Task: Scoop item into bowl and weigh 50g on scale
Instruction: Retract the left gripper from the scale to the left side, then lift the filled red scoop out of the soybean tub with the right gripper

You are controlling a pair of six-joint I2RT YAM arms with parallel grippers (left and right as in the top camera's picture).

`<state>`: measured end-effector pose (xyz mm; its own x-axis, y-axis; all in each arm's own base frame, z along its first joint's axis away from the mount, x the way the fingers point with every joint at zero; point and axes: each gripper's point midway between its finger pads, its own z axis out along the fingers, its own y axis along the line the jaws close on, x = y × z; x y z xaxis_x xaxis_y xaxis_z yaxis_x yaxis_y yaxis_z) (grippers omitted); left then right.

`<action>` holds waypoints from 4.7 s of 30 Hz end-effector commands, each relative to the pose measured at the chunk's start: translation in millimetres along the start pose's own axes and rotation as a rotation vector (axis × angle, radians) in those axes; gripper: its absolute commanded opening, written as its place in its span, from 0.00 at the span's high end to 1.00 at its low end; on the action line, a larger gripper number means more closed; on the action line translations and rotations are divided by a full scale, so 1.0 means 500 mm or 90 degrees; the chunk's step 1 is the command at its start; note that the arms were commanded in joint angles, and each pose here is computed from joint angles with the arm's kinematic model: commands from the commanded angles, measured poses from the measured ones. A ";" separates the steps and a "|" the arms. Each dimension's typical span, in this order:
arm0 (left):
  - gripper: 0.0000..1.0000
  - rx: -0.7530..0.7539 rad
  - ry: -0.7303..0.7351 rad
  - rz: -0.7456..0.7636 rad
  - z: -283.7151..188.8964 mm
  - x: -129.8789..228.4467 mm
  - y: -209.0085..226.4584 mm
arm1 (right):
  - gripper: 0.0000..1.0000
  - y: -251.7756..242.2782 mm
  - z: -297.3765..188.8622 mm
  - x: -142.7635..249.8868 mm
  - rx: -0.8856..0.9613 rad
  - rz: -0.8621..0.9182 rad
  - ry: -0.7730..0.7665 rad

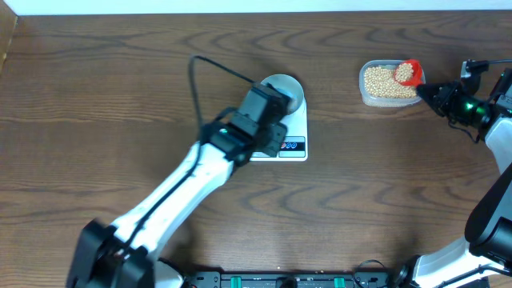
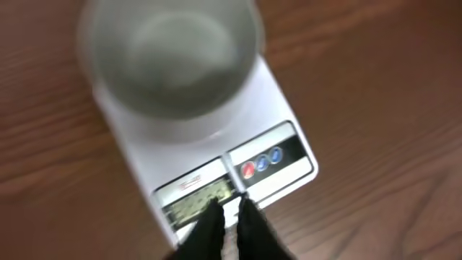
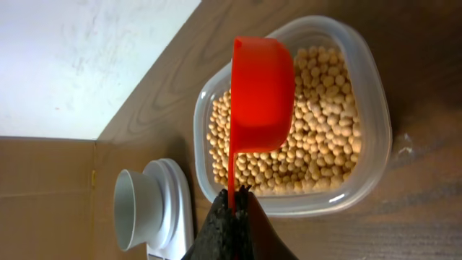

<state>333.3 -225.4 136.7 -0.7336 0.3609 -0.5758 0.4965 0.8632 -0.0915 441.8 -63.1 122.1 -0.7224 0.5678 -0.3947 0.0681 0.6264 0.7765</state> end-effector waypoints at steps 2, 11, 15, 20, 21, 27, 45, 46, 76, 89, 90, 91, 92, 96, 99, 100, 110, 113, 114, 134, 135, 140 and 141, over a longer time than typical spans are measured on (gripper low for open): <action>0.60 -0.042 -0.035 -0.051 -0.086 -0.012 0.070 | 0.99 0.000 0.007 -0.005 -0.007 -0.022 -0.004; 0.02 -0.084 -0.033 -0.107 -0.162 0.017 0.141 | 0.99 0.016 0.021 0.003 -0.014 -0.034 0.006; 0.02 -0.075 -0.023 -0.108 -0.159 0.024 0.135 | 0.99 0.020 0.025 0.006 -0.016 -0.038 0.008; 0.02 -0.055 -0.008 -0.031 -0.159 0.032 0.130 | 0.99 0.020 0.026 0.006 -0.016 -0.043 0.009; 0.02 -0.028 -0.002 0.008 -0.159 0.036 0.119 | 0.99 0.020 0.026 0.006 -0.016 -0.043 0.009; 0.02 0.035 0.023 0.069 -0.176 0.058 0.115 | 0.99 0.020 0.026 0.006 -0.015 -0.047 0.008; 0.02 0.140 -0.032 0.115 -0.206 0.043 0.107 | 0.99 0.020 0.026 0.006 -0.016 -0.058 0.008; 0.02 0.140 -0.031 0.114 -0.206 0.043 0.107 | 0.99 0.020 0.026 0.006 -0.016 -0.058 0.008; 0.02 0.132 -0.037 0.172 -0.223 0.050 0.104 | 0.99 0.020 0.026 0.006 -0.016 -0.057 0.009; 0.02 0.132 -0.038 0.187 -0.228 0.053 0.102 | 0.99 0.025 0.026 0.008 -0.025 -0.057 0.012; 0.02 0.132 -0.038 0.187 -0.228 0.053 0.102 | 0.99 0.025 0.026 0.008 -0.025 -0.057 0.012; 0.02 0.132 -0.038 0.187 -0.228 0.053 0.102 | 0.99 0.025 0.026 0.008 -0.025 -0.057 0.012; 0.02 0.132 -0.038 0.186 -0.228 0.053 0.102 | 0.99 0.025 0.026 0.008 -0.025 -0.057 0.012; 0.02 0.129 -0.037 0.187 -0.227 0.053 0.104 | 0.99 0.025 0.026 0.008 -0.025 -0.057 0.012; 0.02 0.120 -0.033 0.187 -0.226 0.054 0.109 | 0.99 0.025 0.026 0.008 -0.025 -0.057 0.012; 0.02 0.118 -0.032 0.187 -0.226 0.055 0.110 | 0.99 0.025 0.026 0.008 -0.025 -0.057 0.012; 0.02 0.118 -0.031 0.186 -0.225 0.055 0.110 | 0.99 0.031 0.020 0.008 -0.043 -0.054 0.014; 0.02 0.118 -0.031 0.186 -0.225 0.055 0.110 | 0.99 0.051 0.005 0.011 -0.099 -0.049 0.023; 0.02 0.118 -0.031 0.186 -0.225 0.055 0.110 | 0.99 0.050 0.001 0.009 -0.101 -0.047 0.022; 0.02 0.118 -0.031 0.186 -0.225 0.055 0.110 | 0.99 0.104 -0.019 0.027 -0.212 -0.052 0.053; 0.02 0.118 -0.031 0.186 -0.225 0.055 0.110 | 0.99 0.107 -0.018 0.029 -0.216 -0.045 0.057; 0.02 0.118 -0.031 0.186 -0.225 0.055 0.110 | 0.99 0.127 -0.007 0.042 -0.232 -0.036 0.076; 0.02 0.118 -0.031 0.186 -0.225 0.055 0.110 | 0.99 0.133 -0.003 0.044 -0.234 -0.033 0.080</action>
<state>282.1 -128.8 191.0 -0.5579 0.5648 -0.6080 0.7580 0.6451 -0.0963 430.8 -26.2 161.7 -0.7692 0.4721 -0.4307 -0.1931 0.4709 0.8608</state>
